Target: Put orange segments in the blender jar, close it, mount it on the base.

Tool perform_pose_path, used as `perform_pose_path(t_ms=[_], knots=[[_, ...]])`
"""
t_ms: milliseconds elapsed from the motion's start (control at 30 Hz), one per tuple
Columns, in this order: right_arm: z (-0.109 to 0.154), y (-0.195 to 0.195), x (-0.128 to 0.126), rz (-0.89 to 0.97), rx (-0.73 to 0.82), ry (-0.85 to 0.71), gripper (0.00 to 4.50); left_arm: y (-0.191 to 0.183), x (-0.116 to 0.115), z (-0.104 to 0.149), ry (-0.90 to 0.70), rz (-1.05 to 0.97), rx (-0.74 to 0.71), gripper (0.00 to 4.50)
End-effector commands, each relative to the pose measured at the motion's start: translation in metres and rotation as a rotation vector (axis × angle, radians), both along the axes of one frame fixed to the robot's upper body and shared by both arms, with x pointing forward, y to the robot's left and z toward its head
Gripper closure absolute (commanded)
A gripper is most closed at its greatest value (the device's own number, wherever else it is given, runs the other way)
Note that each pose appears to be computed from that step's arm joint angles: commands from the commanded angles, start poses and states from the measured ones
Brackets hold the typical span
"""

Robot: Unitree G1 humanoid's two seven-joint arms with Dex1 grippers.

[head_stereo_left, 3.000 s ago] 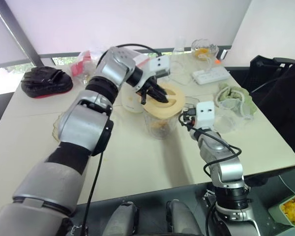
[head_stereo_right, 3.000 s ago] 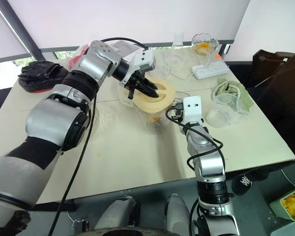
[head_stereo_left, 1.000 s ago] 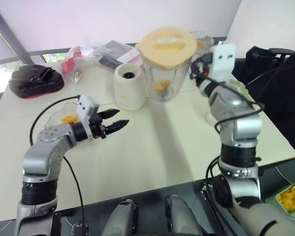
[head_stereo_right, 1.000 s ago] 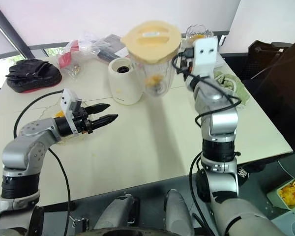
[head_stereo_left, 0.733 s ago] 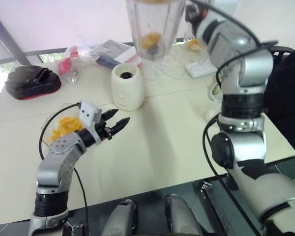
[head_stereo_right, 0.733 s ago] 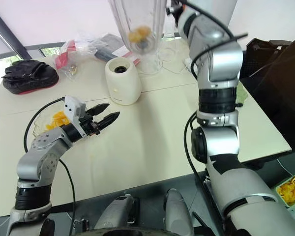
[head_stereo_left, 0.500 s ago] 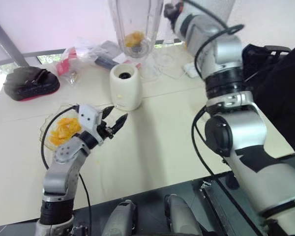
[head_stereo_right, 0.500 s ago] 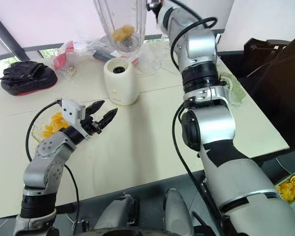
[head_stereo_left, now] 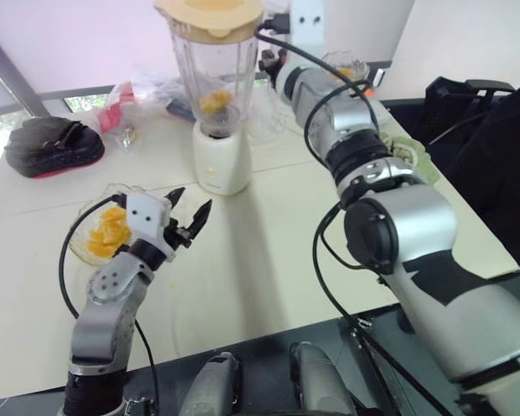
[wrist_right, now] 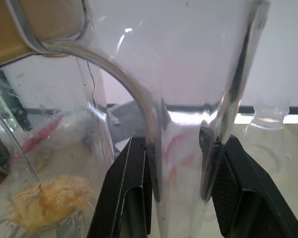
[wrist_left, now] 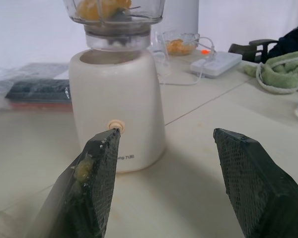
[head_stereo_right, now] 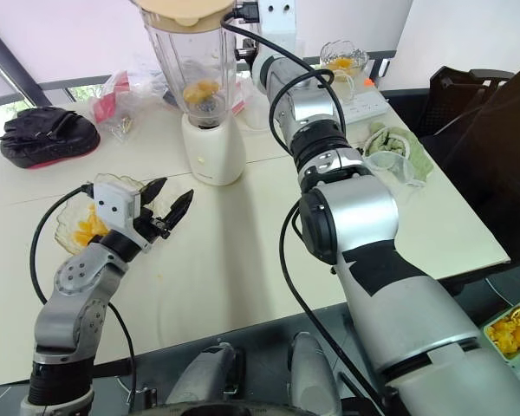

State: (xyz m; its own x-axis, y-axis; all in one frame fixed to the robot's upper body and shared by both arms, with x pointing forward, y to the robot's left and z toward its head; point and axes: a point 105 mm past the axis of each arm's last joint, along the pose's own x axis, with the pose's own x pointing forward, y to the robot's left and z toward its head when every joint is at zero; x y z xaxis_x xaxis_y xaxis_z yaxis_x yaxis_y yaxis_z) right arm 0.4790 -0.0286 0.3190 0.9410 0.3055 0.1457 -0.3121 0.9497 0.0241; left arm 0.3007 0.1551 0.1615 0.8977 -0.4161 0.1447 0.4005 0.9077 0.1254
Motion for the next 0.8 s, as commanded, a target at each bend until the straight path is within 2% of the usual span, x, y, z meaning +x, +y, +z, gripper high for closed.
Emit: perform_pose_path(t_ms=[33, 567, 800], knots=[[0.047, 0.007, -0.011, 0.011, 0.035, -0.158, 3.32, -0.003, -0.007, 0.013, -0.054, -0.008, 0.01, 1.4], [0.022, 0.015, -0.008, 0.029, 0.065, -0.143, 3.32, -0.005, -0.016, 0.013, -0.049, 0.004, 0.028, 1.4], [0.019, 0.01, -0.008, -0.009, 0.025, -0.185, 3.32, -0.006, -0.02, 0.013, -0.043, 0.013, 0.029, 1.4]])
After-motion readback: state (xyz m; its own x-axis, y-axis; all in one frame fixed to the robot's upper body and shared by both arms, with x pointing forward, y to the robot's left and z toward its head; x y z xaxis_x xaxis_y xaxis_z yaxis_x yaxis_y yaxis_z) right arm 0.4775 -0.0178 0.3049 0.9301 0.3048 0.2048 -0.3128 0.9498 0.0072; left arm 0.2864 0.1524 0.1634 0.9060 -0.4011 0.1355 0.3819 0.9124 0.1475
